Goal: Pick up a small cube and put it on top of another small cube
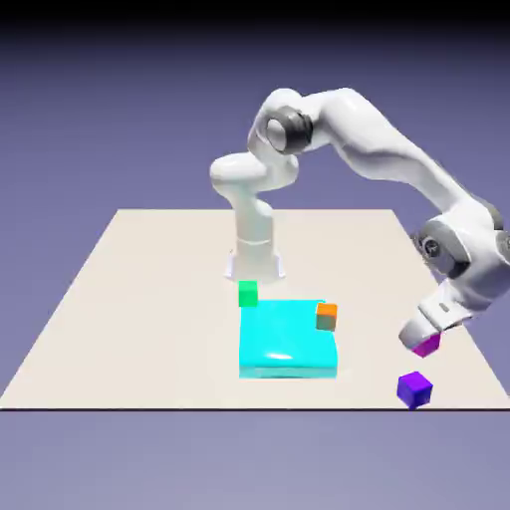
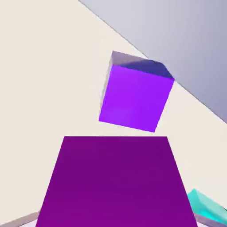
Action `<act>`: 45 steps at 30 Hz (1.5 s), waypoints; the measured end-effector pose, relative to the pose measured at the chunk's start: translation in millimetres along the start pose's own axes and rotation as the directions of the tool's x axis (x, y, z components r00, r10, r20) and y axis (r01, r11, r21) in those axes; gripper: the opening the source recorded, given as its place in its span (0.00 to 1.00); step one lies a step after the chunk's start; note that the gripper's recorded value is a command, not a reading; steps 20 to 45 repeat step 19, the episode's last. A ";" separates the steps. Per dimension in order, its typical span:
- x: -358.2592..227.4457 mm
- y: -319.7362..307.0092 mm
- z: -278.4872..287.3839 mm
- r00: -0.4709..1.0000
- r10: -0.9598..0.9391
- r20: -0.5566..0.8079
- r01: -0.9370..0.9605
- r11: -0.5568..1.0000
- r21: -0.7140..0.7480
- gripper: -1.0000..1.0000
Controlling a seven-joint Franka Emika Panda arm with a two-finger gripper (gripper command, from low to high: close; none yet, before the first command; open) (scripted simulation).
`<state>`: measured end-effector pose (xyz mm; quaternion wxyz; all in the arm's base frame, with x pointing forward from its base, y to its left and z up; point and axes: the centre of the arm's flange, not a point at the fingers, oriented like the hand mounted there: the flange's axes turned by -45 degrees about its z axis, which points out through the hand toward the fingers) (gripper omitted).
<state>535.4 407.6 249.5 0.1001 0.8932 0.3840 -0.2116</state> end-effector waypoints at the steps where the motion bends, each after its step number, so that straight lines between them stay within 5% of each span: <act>1: 4.1 -6.6 -7.7 0.999 -0.038 -0.004 0.038 0.999 -0.025 0.00; 4: 13.9 -22.3 -31.3 0.990 -0.138 -0.012 0.136 0.986 -0.093 0.00; 12: 29.9 28.0 72.5 0.991 -0.125 0.057 0.127 0.991 -0.046 0.00; 13: 30.1 28.1 79.3 0.991 -0.125 0.057 0.128 0.991 -0.045 1.00; 19: 24.7 26.3 18.3 0.991 -0.125 0.057 0.128 0.991 -0.048 1.00; 45: 24.7 26.3 18.3 0.991 -0.125 0.057 0.128 0.991 -0.048 1.00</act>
